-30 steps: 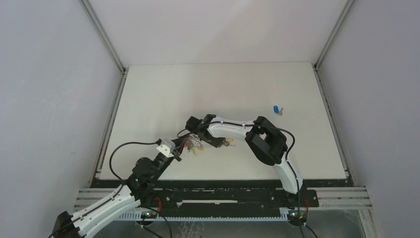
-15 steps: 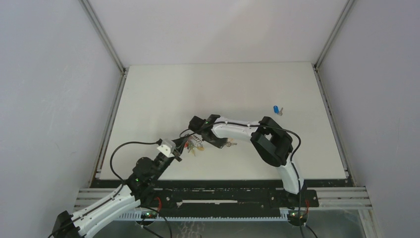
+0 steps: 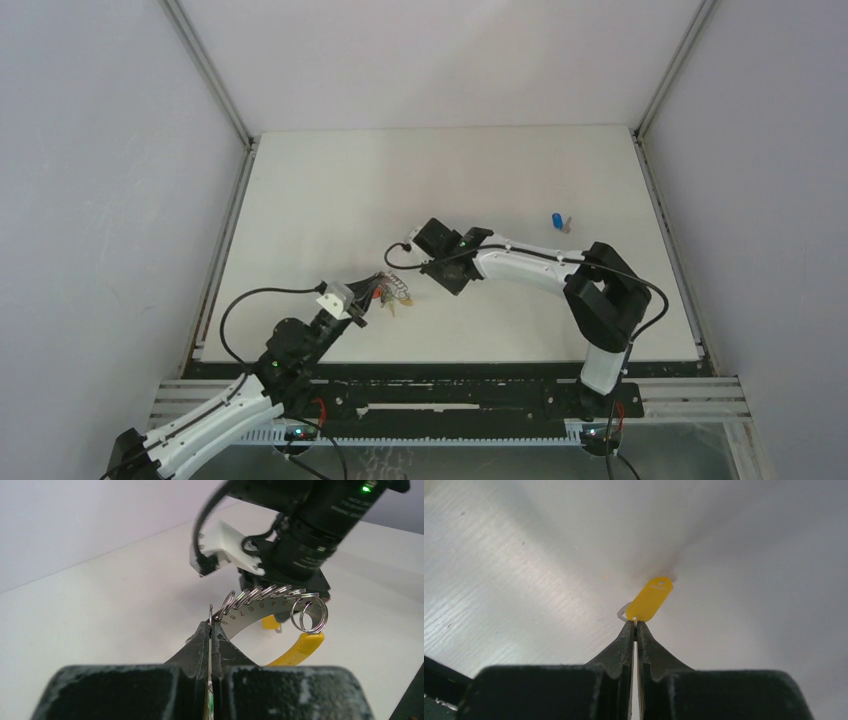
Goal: Put the keys on the keyring
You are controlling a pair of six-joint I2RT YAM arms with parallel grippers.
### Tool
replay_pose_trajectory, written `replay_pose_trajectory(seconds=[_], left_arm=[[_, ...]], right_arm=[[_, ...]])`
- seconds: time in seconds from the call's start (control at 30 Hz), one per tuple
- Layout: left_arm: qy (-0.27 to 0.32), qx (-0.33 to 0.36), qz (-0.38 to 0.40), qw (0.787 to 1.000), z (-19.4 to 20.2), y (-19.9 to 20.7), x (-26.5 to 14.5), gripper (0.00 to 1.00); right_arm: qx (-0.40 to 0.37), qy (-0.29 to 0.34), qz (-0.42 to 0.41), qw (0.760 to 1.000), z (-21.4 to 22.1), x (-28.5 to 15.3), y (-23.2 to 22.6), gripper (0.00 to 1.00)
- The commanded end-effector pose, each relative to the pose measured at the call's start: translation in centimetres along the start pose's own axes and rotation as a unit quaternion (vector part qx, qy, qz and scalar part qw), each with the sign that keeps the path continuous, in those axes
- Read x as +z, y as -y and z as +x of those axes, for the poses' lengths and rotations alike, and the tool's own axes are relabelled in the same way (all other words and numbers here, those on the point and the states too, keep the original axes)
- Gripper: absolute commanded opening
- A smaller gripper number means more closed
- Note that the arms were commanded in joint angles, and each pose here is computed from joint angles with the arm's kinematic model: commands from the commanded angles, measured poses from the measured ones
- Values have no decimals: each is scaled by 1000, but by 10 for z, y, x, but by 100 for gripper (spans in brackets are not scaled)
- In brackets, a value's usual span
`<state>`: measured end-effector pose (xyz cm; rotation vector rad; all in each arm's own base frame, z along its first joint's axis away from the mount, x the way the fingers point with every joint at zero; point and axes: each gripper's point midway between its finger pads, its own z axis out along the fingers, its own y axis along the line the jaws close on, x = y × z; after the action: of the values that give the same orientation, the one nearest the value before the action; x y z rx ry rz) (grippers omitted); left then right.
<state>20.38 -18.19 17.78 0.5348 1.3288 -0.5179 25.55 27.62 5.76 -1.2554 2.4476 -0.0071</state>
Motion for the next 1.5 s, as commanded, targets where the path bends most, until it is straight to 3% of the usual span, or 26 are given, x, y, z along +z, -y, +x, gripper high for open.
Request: replay_pose_trajectory(seconds=[0.0,0.1,0.3,0.4,0.63,1.03,1.33,1.47], left_arm=[[38,-2,6,999,-21,1,1,0],[37,0,14,999,-22,4,2,0],[34,6,28,999,-23,9,4,0],[35,12,44,998,-26,14,6,0],[30,36,82,996,-33,26,14,0],[6,120,137,983,-41,38,30,0],[-15,157,225,962,-40,62,41,0],[-37,148,261,953,-20,75,38,0]], right_arm=[[18,137,-53,989,-37,-24,-9,0],[27,203,-74,976,-41,-38,-7,0],[24,349,-142,926,-52,-83,-6,0],[9,393,-166,904,-50,-97,-7,0],[-66,438,-196,875,-47,-130,-16,0],[-212,513,-230,800,-38,-176,-35,0],[-267,514,-187,794,-43,-163,-28,0],[-276,507,-179,797,-45,-153,-29,0]])
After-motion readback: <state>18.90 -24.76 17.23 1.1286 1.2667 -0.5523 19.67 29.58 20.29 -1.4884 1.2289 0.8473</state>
